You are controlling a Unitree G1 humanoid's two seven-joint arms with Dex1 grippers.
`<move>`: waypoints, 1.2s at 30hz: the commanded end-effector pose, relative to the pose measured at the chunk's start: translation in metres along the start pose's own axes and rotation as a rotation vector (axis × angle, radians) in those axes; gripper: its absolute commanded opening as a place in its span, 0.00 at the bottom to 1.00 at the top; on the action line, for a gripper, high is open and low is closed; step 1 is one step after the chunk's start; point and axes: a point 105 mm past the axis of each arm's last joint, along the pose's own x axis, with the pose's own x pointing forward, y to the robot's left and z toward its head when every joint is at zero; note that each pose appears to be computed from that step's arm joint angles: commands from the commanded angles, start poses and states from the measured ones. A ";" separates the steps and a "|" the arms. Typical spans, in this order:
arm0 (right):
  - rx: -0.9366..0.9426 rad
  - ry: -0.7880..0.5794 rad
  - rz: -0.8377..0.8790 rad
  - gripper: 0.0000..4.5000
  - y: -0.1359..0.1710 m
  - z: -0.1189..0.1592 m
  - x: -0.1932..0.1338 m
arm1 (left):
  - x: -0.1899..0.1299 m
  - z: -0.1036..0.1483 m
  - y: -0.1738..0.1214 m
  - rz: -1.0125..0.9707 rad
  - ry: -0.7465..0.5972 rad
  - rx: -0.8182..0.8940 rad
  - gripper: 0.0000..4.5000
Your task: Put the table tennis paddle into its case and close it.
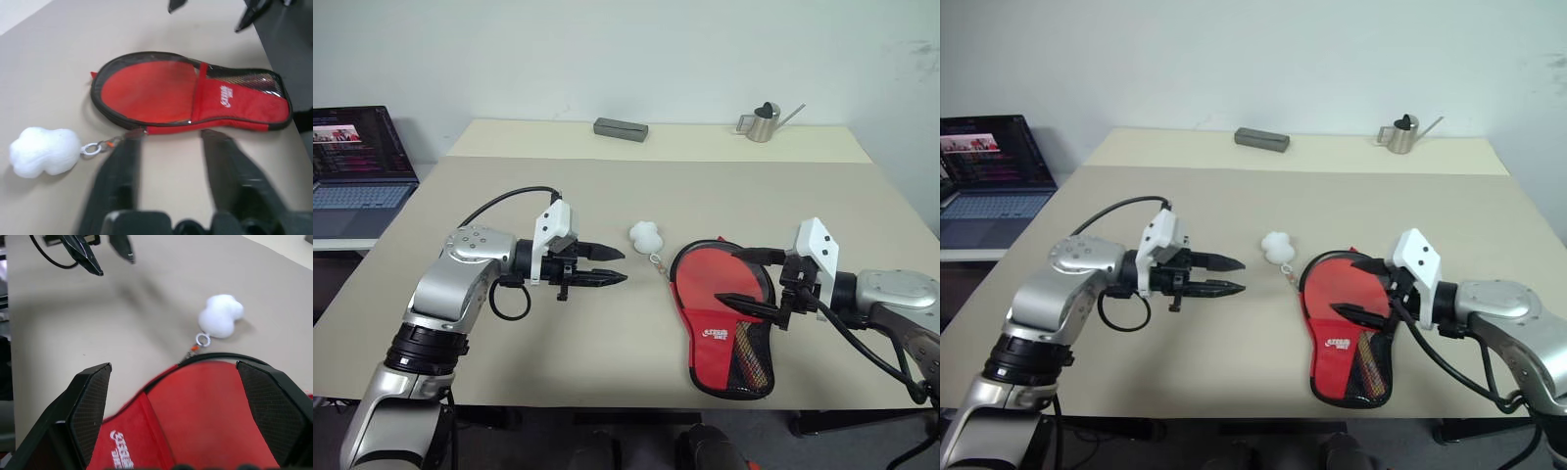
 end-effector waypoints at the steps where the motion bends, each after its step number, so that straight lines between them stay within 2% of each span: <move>1: -0.059 -0.036 0.010 1.00 -0.003 0.010 0.007 | -0.015 -0.001 0.012 0.117 0.005 0.006 0.80; 3: -0.068 -0.045 0.021 1.00 -0.003 0.011 0.010 | -0.019 -0.004 0.015 0.148 0.018 0.006 0.97; 4: -0.072 -0.050 0.028 1.00 -0.004 0.011 0.011 | -0.021 -0.005 0.017 0.165 0.024 0.005 0.99; 10: -0.108 -0.087 0.062 1.00 -0.005 0.010 0.020 | -0.043 -0.017 0.037 0.332 0.081 0.025 0.99; 14: -0.098 -0.098 0.050 1.00 -0.011 0.004 0.028 | -0.053 -0.017 0.052 0.435 0.068 0.031 0.99; 24: 0.013 -0.032 0.058 1.00 -0.022 -0.034 0.051 | -0.028 -0.020 0.047 0.380 0.036 -0.001 0.99; 36: 0.055 0.052 0.103 1.00 -0.011 -0.078 0.060 | -0.010 -0.020 0.051 0.362 0.014 -0.028 0.99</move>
